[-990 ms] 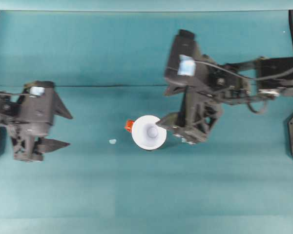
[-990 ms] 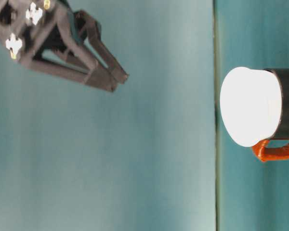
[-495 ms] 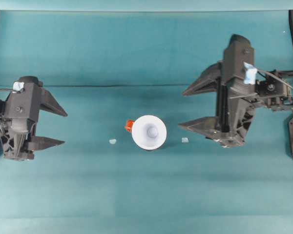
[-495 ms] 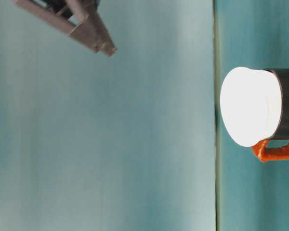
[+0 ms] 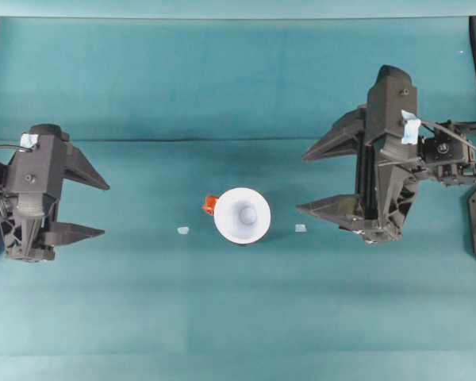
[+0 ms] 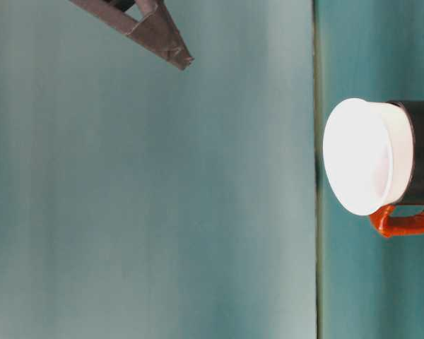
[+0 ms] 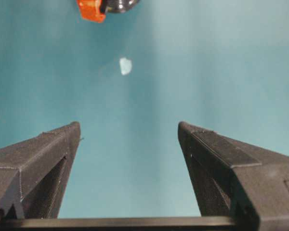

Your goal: Put the paper cup into the moved red handle cup holder.

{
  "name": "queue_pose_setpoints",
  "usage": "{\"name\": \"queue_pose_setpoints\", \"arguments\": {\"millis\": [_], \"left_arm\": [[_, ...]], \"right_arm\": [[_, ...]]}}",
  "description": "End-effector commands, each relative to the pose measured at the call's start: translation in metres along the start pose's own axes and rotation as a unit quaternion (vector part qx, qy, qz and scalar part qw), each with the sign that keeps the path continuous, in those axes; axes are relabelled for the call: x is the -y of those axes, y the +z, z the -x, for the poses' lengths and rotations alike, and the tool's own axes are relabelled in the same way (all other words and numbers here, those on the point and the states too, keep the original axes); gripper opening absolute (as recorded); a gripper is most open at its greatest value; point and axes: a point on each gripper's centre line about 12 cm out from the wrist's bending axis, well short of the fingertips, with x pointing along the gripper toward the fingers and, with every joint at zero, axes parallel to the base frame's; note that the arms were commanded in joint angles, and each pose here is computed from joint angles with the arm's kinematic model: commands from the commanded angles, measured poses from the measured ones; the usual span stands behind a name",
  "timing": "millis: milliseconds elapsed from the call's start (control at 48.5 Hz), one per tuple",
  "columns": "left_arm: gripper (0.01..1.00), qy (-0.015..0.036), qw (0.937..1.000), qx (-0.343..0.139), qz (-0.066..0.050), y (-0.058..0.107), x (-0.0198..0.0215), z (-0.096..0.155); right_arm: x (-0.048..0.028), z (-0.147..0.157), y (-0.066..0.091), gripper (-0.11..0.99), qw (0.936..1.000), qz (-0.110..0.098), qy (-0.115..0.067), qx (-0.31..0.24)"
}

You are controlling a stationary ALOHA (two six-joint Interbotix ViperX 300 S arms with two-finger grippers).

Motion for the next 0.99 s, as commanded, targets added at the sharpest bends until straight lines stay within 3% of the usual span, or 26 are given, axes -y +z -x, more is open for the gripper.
{"name": "queue_pose_setpoints", "arguments": {"millis": [0,969], "left_arm": [[0.884,-0.0005,0.9999,0.012,0.0,0.0058,0.0003,0.0027],[0.884,-0.0005,1.0,0.008,0.001,0.0051,0.0003,0.0008]], "right_arm": [[-0.0019,0.0045,0.0048,0.86,0.9999,0.002,0.004,0.013],[-0.0004,0.0036,0.0016,0.86,1.0,0.001,0.002,0.009]]}}
